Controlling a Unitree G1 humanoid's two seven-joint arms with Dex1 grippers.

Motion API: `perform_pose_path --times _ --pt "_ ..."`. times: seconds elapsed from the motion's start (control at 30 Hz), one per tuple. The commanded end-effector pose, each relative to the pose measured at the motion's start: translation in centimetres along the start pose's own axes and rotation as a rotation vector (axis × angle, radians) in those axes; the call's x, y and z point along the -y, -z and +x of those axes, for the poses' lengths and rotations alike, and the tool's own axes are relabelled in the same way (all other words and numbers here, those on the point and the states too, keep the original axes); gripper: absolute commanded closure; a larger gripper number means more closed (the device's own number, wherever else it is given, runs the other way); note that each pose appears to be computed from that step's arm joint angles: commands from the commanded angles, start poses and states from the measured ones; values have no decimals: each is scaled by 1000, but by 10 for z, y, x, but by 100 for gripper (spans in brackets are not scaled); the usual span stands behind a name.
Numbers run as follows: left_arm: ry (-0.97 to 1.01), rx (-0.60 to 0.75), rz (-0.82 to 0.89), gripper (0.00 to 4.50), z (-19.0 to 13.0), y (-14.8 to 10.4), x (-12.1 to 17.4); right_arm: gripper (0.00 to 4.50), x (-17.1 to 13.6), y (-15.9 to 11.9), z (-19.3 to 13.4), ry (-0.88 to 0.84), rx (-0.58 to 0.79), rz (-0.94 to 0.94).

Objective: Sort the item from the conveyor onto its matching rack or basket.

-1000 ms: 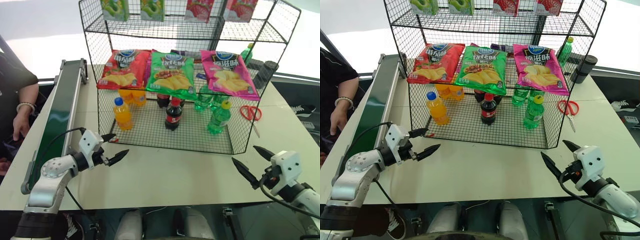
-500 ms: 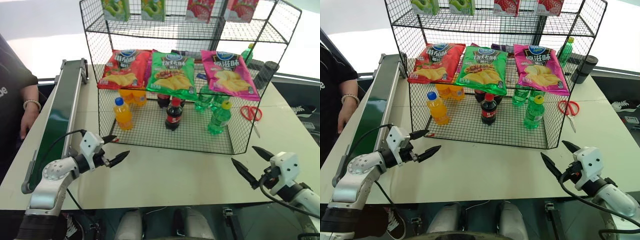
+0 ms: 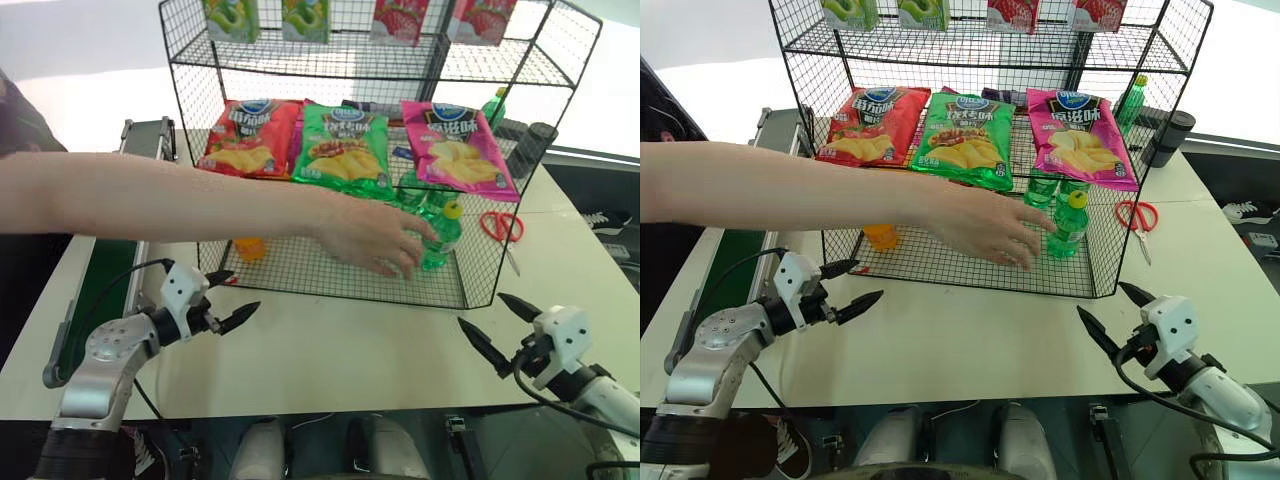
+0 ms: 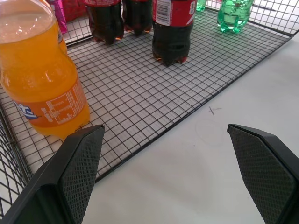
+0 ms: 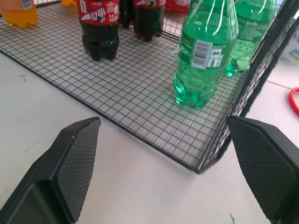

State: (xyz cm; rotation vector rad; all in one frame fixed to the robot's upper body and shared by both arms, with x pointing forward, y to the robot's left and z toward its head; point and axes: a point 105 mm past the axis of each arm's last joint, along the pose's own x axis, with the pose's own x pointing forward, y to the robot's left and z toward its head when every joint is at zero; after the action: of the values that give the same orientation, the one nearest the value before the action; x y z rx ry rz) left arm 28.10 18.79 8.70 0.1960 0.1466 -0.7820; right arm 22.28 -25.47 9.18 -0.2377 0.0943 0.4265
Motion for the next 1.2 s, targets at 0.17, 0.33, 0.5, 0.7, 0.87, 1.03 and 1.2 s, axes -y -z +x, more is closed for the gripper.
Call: perform_pose_path --times 0.17,0.33,0.5,0.7,0.87,1.03,1.2 --pt "-12 36 36 0 1 -10 0 2 1 -14 9 -14 49 -26" --pt "-17 39 37 0 0 -10 1 2 1 -15 10 -19 52 -29" --pt "-22 42 34 0 2 -9 0 2 0 -18 12 -19 59 -30" --pt "-23 47 34 0 5 -11 0 2 -2 -21 16 -18 67 -29" --pt "-25 50 35 0 5 -11 -2 2 -3 -26 19 -14 75 -33" --pt "-23 55 36 0 7 -12 -2 2 -3 -30 22 -11 82 -35" --pt "-22 57 33 0 9 -12 -1 2 -4 -34 24 -9 88 -36"
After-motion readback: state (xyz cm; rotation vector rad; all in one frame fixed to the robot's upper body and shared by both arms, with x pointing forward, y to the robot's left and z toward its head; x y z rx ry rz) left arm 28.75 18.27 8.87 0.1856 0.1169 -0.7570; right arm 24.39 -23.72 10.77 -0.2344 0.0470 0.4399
